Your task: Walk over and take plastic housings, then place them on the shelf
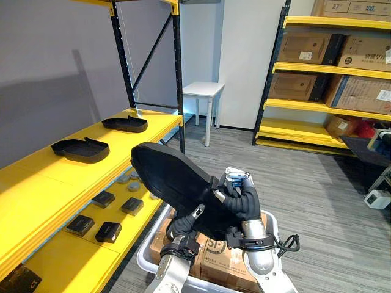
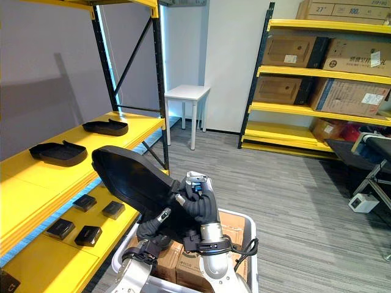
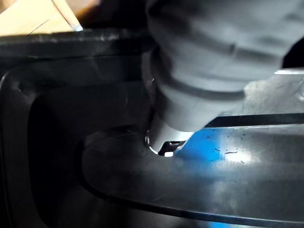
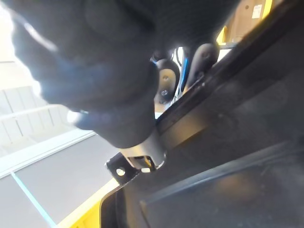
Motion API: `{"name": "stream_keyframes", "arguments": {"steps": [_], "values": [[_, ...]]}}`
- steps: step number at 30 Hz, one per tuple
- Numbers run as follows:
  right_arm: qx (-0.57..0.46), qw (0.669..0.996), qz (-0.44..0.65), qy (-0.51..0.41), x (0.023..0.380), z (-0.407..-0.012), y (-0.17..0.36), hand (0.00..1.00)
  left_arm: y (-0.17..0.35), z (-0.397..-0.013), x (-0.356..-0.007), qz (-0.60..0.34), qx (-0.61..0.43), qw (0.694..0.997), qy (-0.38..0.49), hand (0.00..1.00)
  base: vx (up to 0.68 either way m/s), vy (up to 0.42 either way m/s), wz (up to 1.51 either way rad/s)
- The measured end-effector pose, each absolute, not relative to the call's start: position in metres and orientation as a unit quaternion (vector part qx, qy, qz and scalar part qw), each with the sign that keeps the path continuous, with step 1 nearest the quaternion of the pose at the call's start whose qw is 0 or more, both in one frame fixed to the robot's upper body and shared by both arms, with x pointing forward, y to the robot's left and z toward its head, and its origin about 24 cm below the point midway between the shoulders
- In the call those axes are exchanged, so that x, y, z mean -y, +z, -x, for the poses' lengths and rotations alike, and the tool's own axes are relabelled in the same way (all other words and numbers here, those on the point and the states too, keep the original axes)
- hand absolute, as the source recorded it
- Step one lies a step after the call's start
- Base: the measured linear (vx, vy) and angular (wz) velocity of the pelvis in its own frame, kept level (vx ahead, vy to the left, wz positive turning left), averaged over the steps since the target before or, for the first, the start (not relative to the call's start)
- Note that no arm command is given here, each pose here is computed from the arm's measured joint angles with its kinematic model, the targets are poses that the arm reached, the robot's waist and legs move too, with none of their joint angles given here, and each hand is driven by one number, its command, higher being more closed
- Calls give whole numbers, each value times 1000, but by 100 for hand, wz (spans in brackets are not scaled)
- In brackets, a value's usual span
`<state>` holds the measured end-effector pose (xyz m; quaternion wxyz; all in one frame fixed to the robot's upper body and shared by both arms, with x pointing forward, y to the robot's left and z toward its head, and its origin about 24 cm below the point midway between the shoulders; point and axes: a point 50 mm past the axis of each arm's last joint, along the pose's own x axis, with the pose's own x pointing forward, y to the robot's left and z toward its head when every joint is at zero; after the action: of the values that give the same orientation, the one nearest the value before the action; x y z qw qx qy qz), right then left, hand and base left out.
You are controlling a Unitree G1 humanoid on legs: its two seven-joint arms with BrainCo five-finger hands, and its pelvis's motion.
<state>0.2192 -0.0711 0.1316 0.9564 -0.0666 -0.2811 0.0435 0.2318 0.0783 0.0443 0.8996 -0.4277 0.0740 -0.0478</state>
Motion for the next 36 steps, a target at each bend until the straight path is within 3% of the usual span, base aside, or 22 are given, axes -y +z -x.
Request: {"name": "stream_keyframes", "arguments": {"steps": [1,2,4,6,10,15,17,20,24,28,36], "values": [[280,956,68,47,70,-219,130,100,45,-233,-81,426,-69,901,-43,100,-21,-11,36],[278,957,65,50,69,-219,129,0,47,-236,-87,415,-56,908,-35,100,-27,-30,72],[266,961,51,62,65,-219,124,0,51,-241,-98,400,-32,916,-6,100,-31,-45,90],[228,963,70,127,48,-214,102,0,66,-254,-128,405,36,909,88,100,-55,-51,110],[150,966,110,179,40,-210,66,0,99,-259,-154,366,151,906,148,100,-27,-46,136],[166,974,109,111,67,-228,79,0,84,-229,-193,196,154,933,261,100,79,62,90],[165,978,92,87,74,-230,82,0,76,-212,-212,54,134,937,319,100,125,91,58],[163,980,67,95,68,-228,83,0,87,-202,-226,-98,146,917,357,100,175,146,68],[137,983,65,103,72,-222,72,0,113,-197,-227,-224,202,885,354,100,166,211,108],[115,988,54,88,77,-220,64,0,118,-197,-233,-263,208,869,363,100,154,12,142],[75,995,55,29,103,-210,49,0,104,-203,-214,-178,184,919,299,100,109,-86,61]]}}
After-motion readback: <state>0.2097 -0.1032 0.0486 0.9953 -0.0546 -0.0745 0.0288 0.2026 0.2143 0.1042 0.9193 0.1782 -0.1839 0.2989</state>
